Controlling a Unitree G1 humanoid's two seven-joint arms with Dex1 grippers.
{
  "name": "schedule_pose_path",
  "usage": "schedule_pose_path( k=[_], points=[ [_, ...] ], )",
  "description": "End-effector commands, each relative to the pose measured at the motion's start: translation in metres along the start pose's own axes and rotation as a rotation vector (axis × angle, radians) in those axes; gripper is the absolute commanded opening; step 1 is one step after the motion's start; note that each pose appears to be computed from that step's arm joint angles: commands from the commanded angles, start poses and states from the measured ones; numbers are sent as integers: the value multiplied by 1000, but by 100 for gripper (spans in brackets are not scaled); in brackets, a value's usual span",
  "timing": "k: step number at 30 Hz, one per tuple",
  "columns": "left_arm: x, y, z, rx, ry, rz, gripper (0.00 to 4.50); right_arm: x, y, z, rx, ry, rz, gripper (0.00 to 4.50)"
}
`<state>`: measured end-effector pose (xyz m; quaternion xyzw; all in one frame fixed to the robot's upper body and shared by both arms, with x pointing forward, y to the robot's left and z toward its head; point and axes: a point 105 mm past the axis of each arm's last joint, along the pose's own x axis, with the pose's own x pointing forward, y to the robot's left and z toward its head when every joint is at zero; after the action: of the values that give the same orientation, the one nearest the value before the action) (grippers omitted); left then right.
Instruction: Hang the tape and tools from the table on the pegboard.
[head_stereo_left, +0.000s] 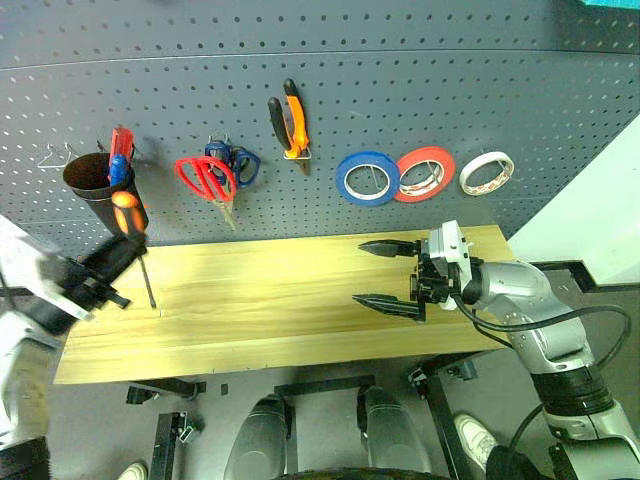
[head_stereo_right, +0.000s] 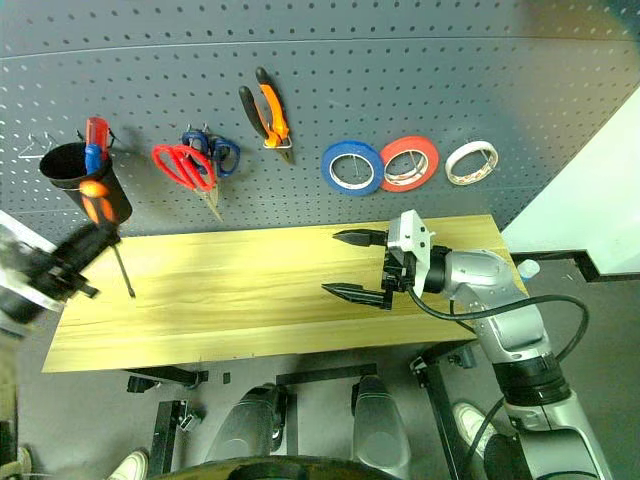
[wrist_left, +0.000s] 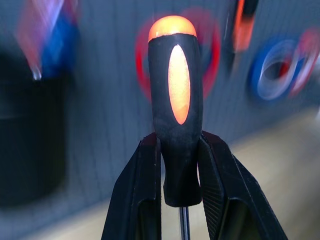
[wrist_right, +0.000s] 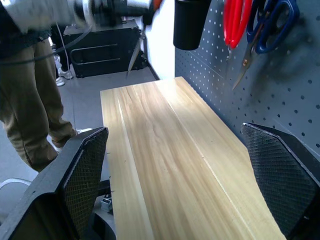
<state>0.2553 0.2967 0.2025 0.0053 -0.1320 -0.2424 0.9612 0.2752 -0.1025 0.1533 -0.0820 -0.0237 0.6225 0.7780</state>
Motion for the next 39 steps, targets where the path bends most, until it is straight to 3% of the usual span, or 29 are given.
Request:
schedule_pose_path(
  k=[1, 6, 9, 16, 26, 27, 29, 34, 39],
  points=[
    [3, 3, 73, 100, -232, -31, 66, 5, -5, 19, -50, -76, 5, 450],
    [8, 26, 137, 226, -419, 53, 66, 10, -9, 54, -62, -219, 19, 450],
    [19, 39, 148, 309, -410, 98, 66, 12, -12, 75, -105, -291, 11, 450],
    [40, 73, 127, 334, -358, 184, 66, 19, -9, 98, -149, -343, 34, 450],
    [51, 92, 74, 257, -254, 166, 66, 17, -9, 95, -151, -323, 19, 450],
    [51, 93, 71, 237, -249, 159, 138, 17, -9, 95, -151, -321, 18, 450],
    [50, 95, 68, 225, -251, 160, 186, 16, -9, 93, -152, -313, 14, 450],
    [46, 98, 70, 258, -272, 194, 352, 15, -9, 90, -148, -301, 7, 450],
    [28, 85, 94, 267, -370, 166, 352, 10, -7, 78, -129, -270, -8, 450]
  ],
)
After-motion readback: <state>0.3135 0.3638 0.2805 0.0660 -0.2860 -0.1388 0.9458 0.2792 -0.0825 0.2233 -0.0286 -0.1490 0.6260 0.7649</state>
